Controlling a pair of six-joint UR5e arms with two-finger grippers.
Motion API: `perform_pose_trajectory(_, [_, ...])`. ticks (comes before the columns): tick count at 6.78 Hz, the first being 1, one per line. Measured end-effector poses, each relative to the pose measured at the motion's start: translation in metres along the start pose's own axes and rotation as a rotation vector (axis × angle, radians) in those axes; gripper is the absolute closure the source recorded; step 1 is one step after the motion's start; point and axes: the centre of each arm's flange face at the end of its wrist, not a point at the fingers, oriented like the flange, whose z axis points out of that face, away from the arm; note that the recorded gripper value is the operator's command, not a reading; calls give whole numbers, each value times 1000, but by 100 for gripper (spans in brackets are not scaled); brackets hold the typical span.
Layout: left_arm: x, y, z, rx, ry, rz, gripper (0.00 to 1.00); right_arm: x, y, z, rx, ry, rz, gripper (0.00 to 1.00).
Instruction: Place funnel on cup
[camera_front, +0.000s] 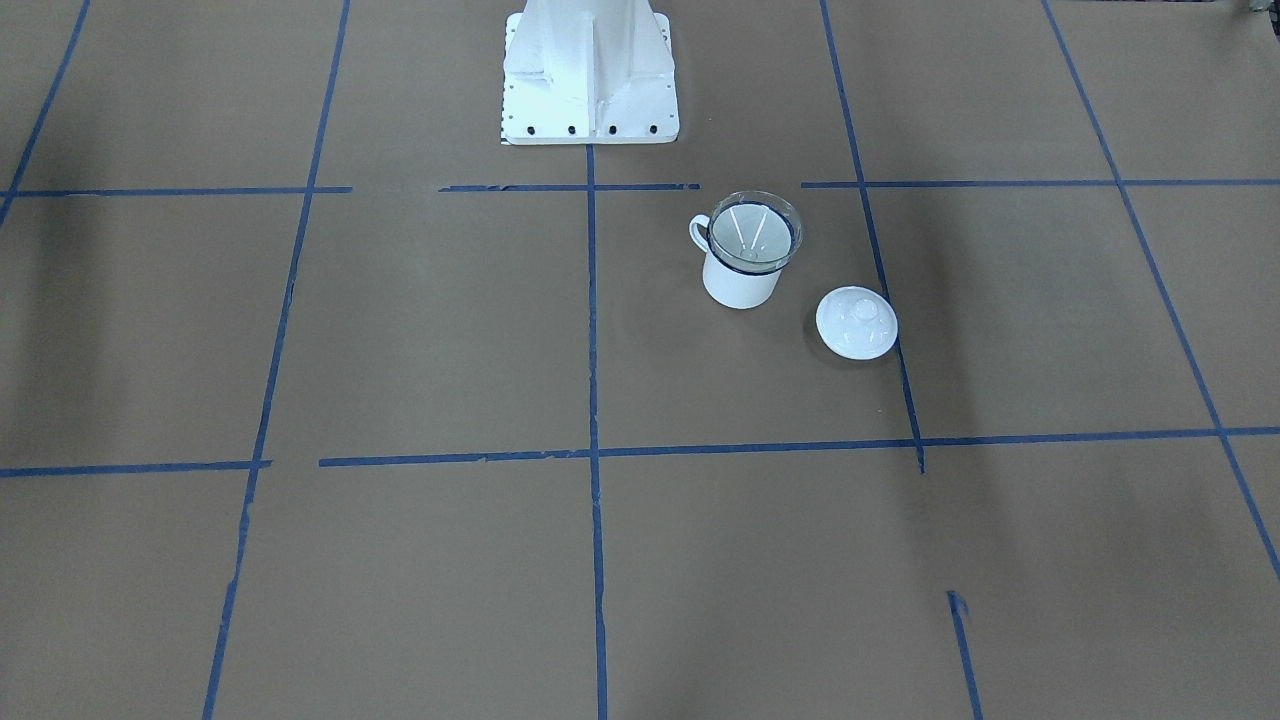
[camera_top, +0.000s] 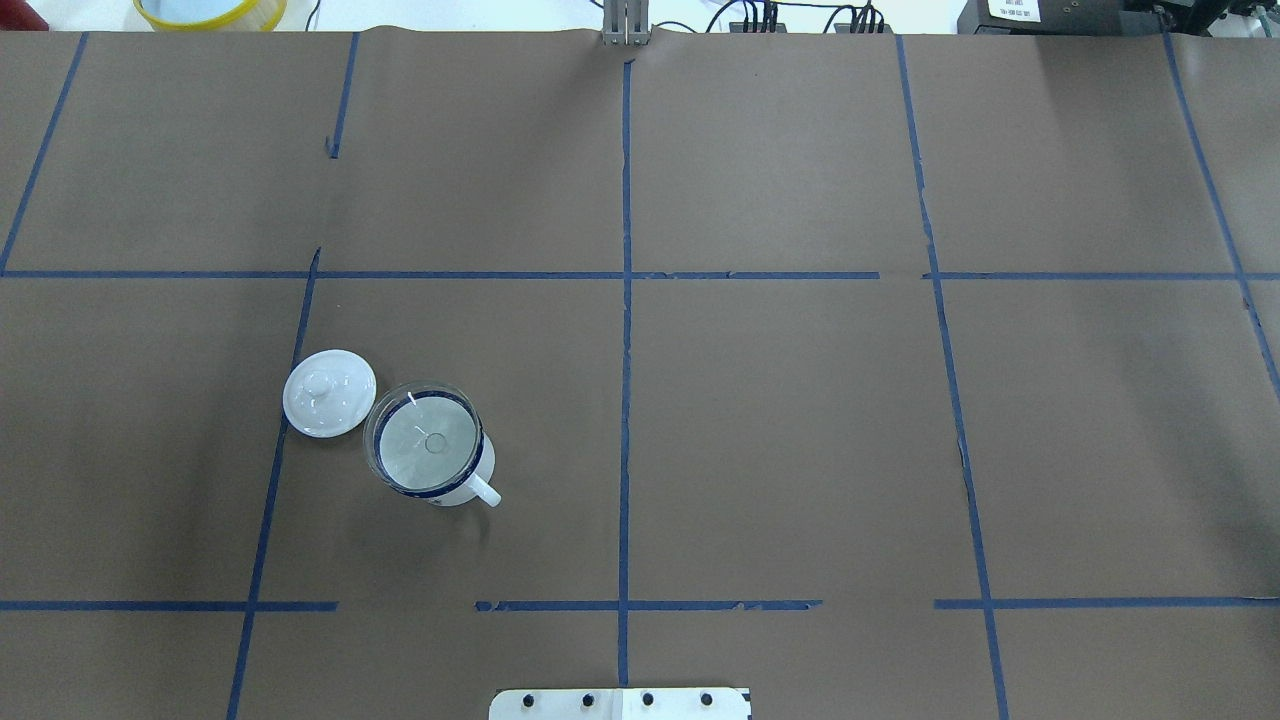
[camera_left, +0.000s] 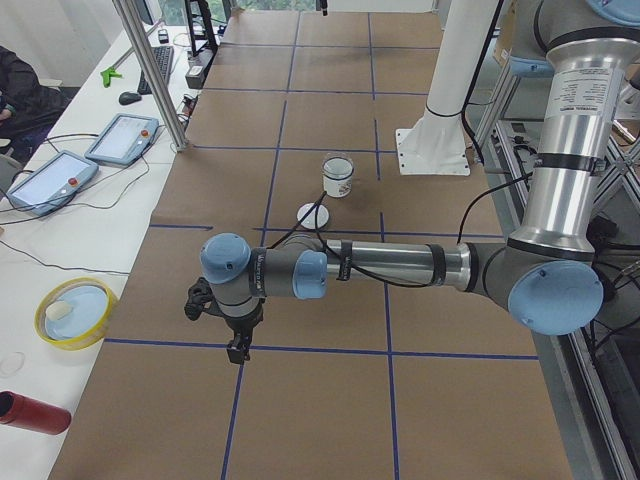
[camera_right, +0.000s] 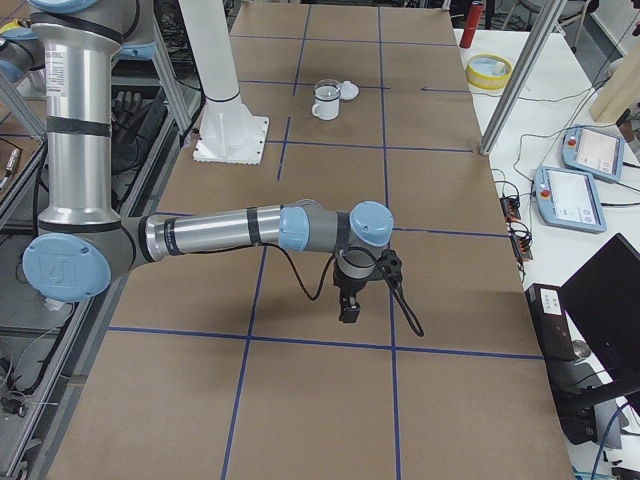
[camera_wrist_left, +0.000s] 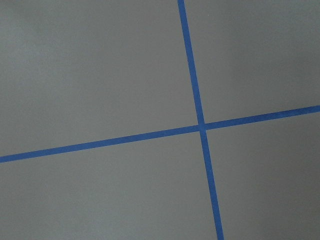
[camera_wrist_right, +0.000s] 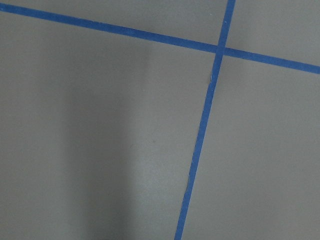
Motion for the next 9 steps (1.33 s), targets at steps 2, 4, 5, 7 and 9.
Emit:
perform_pose_trajectory(2, [-1, 2, 1, -4, 2, -6, 0, 0, 0, 0, 0, 0, 0, 0])
perform_pose_trajectory(4, [-1, 2, 1, -7, 4, -9, 0, 0, 0, 0, 0, 0, 0, 0])
perform_pose_trajectory(5, [0, 2, 1, -7, 3, -9, 0, 0, 0, 0, 0, 0, 0, 0])
perform_pose_trajectory(7, [0, 2, 0, -6, 3, -8, 0, 0, 0, 0, 0, 0, 0, 0])
perform_pose_trajectory(9, [1, 2, -1, -5, 3, -7, 0, 0, 0, 0, 0, 0, 0, 0])
